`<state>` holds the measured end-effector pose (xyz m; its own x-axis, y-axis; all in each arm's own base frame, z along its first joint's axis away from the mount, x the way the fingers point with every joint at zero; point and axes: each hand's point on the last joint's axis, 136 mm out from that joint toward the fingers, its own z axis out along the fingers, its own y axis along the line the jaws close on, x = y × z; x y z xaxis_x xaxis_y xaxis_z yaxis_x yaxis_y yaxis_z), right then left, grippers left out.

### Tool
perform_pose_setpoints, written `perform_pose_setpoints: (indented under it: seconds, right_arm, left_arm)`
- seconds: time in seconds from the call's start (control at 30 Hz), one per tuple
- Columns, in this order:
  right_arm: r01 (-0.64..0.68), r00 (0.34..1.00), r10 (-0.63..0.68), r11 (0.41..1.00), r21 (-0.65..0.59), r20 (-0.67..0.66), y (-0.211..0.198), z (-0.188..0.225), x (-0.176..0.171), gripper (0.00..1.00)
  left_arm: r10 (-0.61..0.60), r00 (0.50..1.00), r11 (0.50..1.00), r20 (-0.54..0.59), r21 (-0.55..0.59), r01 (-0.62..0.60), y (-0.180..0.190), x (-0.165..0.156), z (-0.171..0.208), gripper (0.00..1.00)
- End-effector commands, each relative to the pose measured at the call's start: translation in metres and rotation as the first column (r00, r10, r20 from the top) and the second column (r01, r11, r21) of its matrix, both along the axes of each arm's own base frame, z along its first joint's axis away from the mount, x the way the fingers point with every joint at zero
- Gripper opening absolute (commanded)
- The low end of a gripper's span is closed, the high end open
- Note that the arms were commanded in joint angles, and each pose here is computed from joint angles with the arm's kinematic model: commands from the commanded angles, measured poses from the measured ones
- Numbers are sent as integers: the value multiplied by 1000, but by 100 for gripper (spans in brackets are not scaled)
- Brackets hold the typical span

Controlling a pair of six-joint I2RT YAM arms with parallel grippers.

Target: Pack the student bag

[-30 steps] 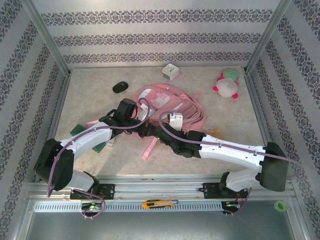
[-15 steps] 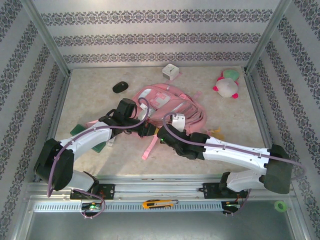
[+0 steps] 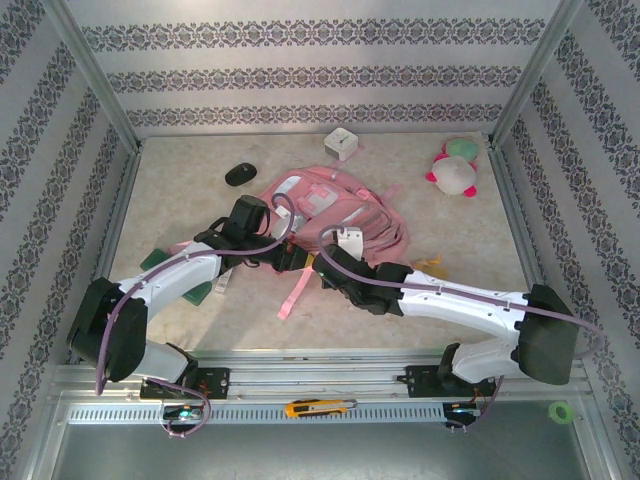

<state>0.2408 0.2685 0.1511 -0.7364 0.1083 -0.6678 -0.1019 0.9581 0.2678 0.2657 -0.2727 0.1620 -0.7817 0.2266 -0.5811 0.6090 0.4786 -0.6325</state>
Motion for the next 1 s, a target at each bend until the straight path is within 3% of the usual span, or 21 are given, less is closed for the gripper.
perform_pose_setpoints:
  seconds: [0.0,0.13,0.53,0.73,0.87,0.97]
  right_arm:
    - [-63,997,61,997,-36,-43,5,-9,-4,11]
    - [-23,999,20,996,-85,-42,-13,-9,-4,0]
    - [-89,987,85,996,-24,-134,-61,-11,-13,0]
    - [-84,983,89,996,40,-163,-77,-17,-15,0]
    - [-130,975,146,986,104,-168,-66,-19,-19,0]
    - [-158,965,187,975,158,-184,-54,-23,-23,0]
  left_arm:
    - [-20,996,991,82,-133,31,-5,-1,53,0]
    - [-2,997,992,80,-122,12,-1,1,51,0]
    - [112,987,988,116,95,-123,37,15,19,0]
    - [108,986,987,123,109,-122,38,16,16,0]
    - [93,990,992,107,71,-101,33,13,21,0]
    - [114,990,991,79,56,-119,32,13,21,16]
